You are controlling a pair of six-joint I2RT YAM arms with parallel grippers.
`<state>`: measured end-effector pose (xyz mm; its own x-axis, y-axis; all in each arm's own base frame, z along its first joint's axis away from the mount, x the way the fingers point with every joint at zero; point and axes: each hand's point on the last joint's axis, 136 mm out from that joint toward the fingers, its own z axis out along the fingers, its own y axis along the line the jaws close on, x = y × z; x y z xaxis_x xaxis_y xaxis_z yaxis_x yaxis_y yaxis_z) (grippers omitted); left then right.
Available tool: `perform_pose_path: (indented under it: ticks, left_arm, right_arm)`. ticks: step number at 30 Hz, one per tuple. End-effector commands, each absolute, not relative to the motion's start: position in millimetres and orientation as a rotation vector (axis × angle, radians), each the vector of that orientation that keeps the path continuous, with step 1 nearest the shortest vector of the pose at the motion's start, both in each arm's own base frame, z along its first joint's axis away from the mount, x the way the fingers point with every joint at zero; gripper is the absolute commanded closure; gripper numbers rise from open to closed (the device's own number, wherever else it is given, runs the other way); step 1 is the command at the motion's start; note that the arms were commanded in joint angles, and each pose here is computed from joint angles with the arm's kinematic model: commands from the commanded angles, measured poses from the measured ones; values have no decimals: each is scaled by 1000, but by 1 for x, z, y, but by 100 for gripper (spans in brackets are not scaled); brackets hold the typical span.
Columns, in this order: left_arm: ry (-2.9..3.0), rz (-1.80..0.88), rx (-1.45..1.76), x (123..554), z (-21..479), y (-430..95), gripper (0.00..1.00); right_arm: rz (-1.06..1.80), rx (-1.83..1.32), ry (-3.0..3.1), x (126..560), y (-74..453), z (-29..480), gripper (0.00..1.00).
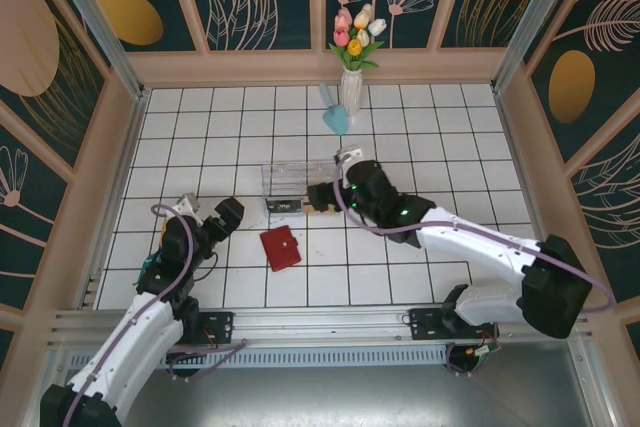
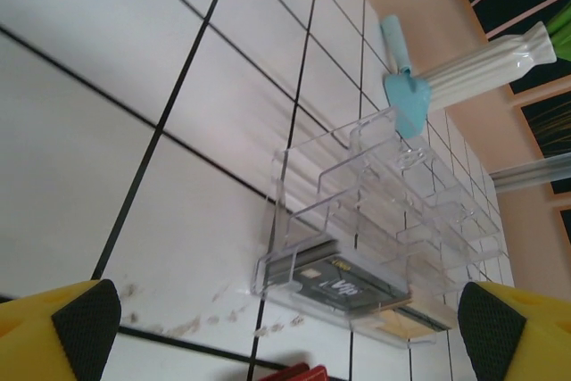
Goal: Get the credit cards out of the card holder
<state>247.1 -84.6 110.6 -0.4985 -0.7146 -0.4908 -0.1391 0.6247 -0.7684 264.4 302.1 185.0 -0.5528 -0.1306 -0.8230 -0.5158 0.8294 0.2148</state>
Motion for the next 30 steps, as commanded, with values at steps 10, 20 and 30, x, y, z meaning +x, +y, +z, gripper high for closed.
perform_pose_path:
  ticks: [10, 20, 30]
  left_arm:
    - [2049, -837, -793, 233, 108, -78, 1]
    - [2073, -801, -794, 230, 107, -75, 1]
    - [2086, -805, -788, 229, 104, -76, 1]
  right_arm:
    - [341, -783, 2321, 184, 376, 97, 52]
    - [236, -933, 2359, 161, 410, 56, 57]
    - [164, -973, 2360, 170, 414, 38, 60]
